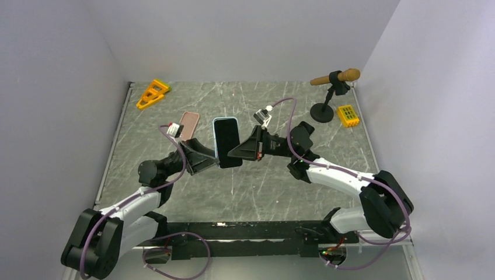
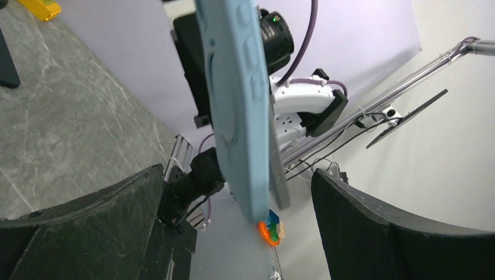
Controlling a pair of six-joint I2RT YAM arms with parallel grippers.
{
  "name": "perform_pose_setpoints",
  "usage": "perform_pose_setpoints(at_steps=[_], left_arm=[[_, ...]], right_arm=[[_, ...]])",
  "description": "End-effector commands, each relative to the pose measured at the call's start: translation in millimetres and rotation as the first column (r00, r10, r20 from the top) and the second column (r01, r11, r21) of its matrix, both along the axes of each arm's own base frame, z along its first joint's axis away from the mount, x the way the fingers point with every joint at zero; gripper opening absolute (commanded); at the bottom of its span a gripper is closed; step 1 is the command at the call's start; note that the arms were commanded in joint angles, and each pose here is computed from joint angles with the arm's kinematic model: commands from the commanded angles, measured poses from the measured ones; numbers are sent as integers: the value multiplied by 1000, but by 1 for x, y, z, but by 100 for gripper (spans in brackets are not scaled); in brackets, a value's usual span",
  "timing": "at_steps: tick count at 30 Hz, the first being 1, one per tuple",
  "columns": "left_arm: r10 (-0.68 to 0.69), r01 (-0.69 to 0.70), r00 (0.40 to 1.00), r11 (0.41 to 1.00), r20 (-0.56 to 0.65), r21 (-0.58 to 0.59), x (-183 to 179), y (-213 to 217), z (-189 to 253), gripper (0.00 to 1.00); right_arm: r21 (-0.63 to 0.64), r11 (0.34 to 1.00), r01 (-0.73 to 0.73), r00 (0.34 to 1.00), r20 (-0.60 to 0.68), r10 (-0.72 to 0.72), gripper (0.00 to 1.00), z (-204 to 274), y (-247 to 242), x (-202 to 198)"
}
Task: Take the phone out of the phone case
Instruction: Remove the phone case from the phone.
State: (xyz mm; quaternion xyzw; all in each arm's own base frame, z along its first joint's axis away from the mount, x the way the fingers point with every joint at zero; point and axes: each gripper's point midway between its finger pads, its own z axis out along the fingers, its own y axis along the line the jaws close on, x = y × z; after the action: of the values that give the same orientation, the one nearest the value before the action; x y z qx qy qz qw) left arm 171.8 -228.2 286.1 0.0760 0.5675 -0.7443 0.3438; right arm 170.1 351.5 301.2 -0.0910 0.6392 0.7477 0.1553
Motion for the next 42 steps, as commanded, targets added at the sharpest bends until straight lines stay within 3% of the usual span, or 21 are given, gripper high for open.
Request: perform_pose_setpoints(at_steps=[1, 8, 13, 16, 20, 29, 31, 33, 36, 39, 42], left_arm=[[-5, 4, 993, 1000, 122, 8, -21, 5, 2, 99], [1, -9, 991, 998, 133, 56, -27, 4, 1, 96], [18, -27, 994, 997, 105, 79, -23, 4, -7, 72], [20, -26, 996, 997, 86, 75, -22, 4, -12, 63], [27, -31, 997, 998, 76, 54, -20, 4, -11, 56], [36, -42, 996, 997, 77, 69, -12, -6, -2, 52], [44, -49, 996, 996, 72, 72, -9, -7, -2, 48], [61, -65, 997, 994, 44, 92, -2, -8, -8, 36], [122, -100, 989, 968, -85, 231, 19, -11, -38, 1], [279, -151, 939, 859, -201, 489, 38, 2, -89, 0], [426, -220, 888, 724, -172, 654, 45, 28, -111, 0]], right_arm=[[96, 995, -11, 989, 145, -3, 0, 36, -12, -12], [116, 992, -44, 989, 146, 27, 0, 39, -10, -15], [147, 988, -55, 990, 134, 36, 0, 41, -12, -16], [151, 987, -48, 992, 127, 28, 0, 39, -12, -16], [152, 987, -47, 992, 124, 28, 0, 39, -12, -16], [122, 992, -35, 993, 113, 21, 0, 31, 3, -14], [117, 992, -40, 995, 101, 28, 0, 26, 8, -16], [107, 993, -49, 995, 86, 40, 0, 18, 13, -20], [67, 996, -64, 997, 55, 60, 0, -7, 21, -28], [24, 997, -79, 997, -3, 79, 0, -40, 18, -36], [-1, 997, -72, 995, -68, 72, 0, -68, 7, -42]])
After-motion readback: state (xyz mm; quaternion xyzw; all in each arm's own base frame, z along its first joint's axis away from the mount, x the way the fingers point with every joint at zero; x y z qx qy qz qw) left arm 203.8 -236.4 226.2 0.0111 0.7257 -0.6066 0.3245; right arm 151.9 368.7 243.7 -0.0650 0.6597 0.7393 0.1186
